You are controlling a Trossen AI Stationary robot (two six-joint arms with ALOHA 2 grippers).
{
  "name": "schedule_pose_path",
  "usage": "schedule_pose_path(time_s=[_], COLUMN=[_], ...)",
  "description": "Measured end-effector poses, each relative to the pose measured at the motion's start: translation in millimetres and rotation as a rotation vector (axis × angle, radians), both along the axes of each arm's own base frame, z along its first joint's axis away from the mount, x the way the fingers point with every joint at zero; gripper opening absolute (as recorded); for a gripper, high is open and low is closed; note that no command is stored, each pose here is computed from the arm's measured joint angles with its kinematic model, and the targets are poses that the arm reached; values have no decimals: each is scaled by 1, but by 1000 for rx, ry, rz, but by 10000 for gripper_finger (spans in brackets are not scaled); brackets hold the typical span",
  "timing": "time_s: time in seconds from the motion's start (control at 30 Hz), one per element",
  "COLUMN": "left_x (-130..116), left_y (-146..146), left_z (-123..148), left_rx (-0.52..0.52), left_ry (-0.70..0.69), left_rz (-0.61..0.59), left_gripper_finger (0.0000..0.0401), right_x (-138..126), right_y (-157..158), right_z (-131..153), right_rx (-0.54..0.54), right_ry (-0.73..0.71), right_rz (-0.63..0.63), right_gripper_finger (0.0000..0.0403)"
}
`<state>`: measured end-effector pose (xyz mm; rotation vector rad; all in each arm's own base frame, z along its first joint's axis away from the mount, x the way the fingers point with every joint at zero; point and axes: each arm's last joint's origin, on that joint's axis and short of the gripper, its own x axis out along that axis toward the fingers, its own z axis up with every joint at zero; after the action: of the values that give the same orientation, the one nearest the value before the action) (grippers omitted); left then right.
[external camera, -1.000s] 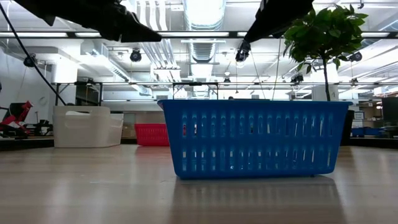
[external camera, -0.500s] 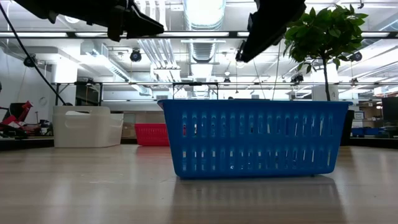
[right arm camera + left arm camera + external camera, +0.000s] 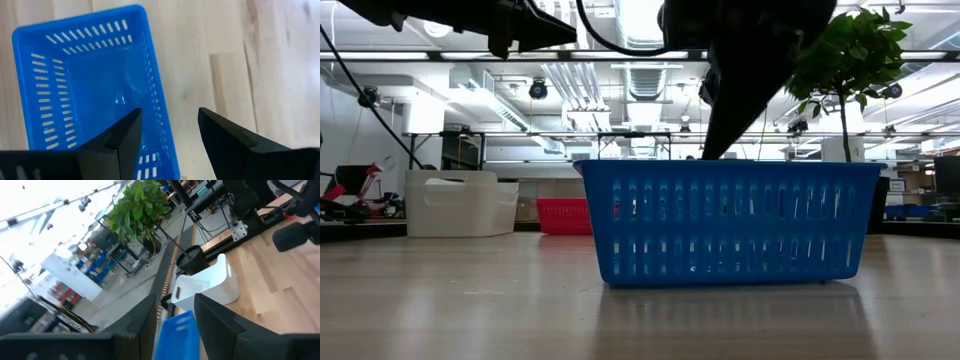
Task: Stack baskets by color
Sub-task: Stack the bottom left blue bin on the top blue bin
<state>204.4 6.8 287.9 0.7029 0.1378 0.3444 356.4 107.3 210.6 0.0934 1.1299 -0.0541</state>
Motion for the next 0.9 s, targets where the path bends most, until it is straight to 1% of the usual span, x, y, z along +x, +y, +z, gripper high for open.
schedule_pose_path(time_s=[0.07, 0.13, 0.23, 0.37, 0.47, 0.57, 0.63, 0.7, 0.8, 0.83, 0.9], left_x=[-4, -8, -15, -21, -23, -24, -25, -26, -29, -31, -33], left_y=[0, 0, 1, 1, 1, 1, 1, 1, 1, 1, 1], left_z=[4, 8, 11, 8, 10, 10, 9, 10, 12, 12, 12], left_rx=[40, 55, 28, 6, 3, 2, 3, 3, 2, 2, 2], left_ry=[-9, -26, -64, -74, -93, -94, -88, -95, -111, -114, -119], left_rz=[1, 7, 13, 12, 12, 12, 17, 18, 19, 19, 19], left_gripper_finger=[116, 116, 116, 116, 116, 116, 116, 116, 116, 116, 116], right_x=[1, 3, 7, 10, 14, 18, 20, 22, 24, 24, 24], right_y=[-5, -7, -10, -15, -18, -21, -22, -24, -26, -28, -32], right_z=[0, -6, -16, -26, -31, -34, -37, -40, -41, -40, -38], right_rx=[-4, 9, 55, 110, 119, 117, 120, 136, 135, 138, 148], right_ry=[2, 20, 52, 90, 85, 57, 53, 50, 43, 41, 44], right_rz=[-3, 20, 43, 56, 72, 86, 91, 100, 105, 108, 103], right_gripper_finger=[187, 187, 187, 180, 166, 142, 119, 89, 31, 21, 14])
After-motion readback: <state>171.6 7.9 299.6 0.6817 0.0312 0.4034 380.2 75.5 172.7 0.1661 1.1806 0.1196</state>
